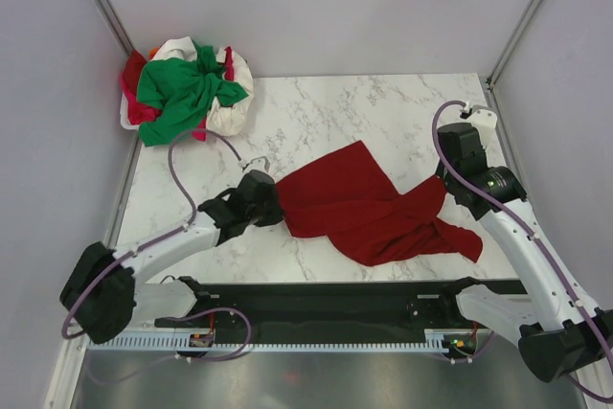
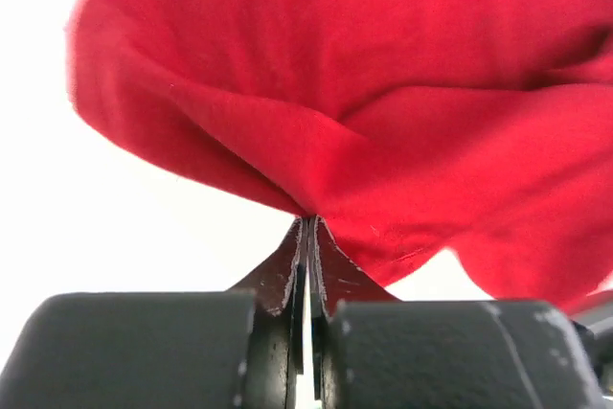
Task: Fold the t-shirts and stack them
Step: Flatten the tshirt out
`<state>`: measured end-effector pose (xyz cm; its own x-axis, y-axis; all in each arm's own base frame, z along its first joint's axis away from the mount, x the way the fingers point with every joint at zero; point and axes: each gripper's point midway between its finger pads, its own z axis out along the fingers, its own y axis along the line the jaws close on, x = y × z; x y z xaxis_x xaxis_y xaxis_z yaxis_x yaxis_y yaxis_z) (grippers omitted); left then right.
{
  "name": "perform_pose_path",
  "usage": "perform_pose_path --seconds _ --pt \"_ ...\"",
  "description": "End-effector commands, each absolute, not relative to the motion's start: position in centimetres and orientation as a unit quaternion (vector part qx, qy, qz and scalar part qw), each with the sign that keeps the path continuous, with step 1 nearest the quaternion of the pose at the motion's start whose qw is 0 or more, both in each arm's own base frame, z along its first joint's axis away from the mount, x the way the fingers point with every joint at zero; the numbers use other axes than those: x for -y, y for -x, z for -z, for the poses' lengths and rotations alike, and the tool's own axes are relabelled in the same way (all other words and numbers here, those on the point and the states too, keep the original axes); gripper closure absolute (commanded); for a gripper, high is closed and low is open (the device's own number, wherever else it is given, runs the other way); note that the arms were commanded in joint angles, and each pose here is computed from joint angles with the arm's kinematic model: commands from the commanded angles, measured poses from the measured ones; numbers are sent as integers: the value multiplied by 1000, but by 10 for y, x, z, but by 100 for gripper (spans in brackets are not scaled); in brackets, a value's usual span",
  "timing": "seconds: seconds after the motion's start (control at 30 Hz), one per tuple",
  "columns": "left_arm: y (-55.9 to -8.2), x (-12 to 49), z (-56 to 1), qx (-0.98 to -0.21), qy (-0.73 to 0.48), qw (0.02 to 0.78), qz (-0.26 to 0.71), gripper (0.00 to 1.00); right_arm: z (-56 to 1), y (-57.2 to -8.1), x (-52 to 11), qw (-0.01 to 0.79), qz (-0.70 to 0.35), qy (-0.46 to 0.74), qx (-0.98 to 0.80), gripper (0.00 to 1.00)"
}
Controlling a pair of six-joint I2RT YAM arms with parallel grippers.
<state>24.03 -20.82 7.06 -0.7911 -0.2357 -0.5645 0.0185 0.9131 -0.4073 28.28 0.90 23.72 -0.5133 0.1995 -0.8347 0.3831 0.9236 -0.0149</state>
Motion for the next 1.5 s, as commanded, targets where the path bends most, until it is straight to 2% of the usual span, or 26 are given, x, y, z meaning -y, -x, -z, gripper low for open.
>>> perform_pose_path --seconds 0.0,0.03,0.13,0.3,0.47,0.57,0.67,0.7,0.77,0.8,0.83,0.9,0.97,1.23,1.47 --pt "-246 185 -156 -909 29 382 164 98 -254 -284 -9 488 85 -172 -851 100" --pt "-248 183 -177 -902 25 397 166 98 -255 -283 -9 489 84 -173 -851 100" --pt "-249 177 -196 -896 9 414 162 98 -256 -284 -9 492 82 -174 -849 100" --pt "-236 178 -202 -911 -20 380 160 98 -262 -281 -10 494 77 -170 -849 100" --pt "-230 161 -272 -890 -25 426 158 98 -279 -273 -8 510 64 -177 -839 100" --pt "-236 164 -265 -900 -39 412 138 98 -279 -272 -6 513 67 -183 -836 100" --pt "-247 182 -206 -930 -78 341 111 88 -266 -276 -8 500 70 -184 -843 100" --pt "-247 197 -163 -951 -100 274 104 79 -258 -277 -10 491 72 -181 -849 100" --pt "-248 207 -116 -965 -112 219 91 63 -253 -279 -11 487 73 -181 -851 100" --pt "-247 209 -90 -972 -112 191 79 50 -247 -279 -9 483 78 -181 -853 100" --pt "-241 203 -73 -976 -108 177 69 44 -245 -279 -9 482 80 -182 -853 100" --pt "-242 207 -74 -972 -86 199 93 33 -241 -279 -6 479 93 -182 -854 100" --pt "-237 205 -72 -969 -64 212 107 30 -239 -279 -3 477 100 -183 -854 100" --pt "-231 167 -94 -950 19 296 101 30 -226 -285 -11 467 82 -179 -862 100" --pt "-234 148 -74 -935 94 314 136 36 -220 -285 -15 462 74 -174 -866 100"
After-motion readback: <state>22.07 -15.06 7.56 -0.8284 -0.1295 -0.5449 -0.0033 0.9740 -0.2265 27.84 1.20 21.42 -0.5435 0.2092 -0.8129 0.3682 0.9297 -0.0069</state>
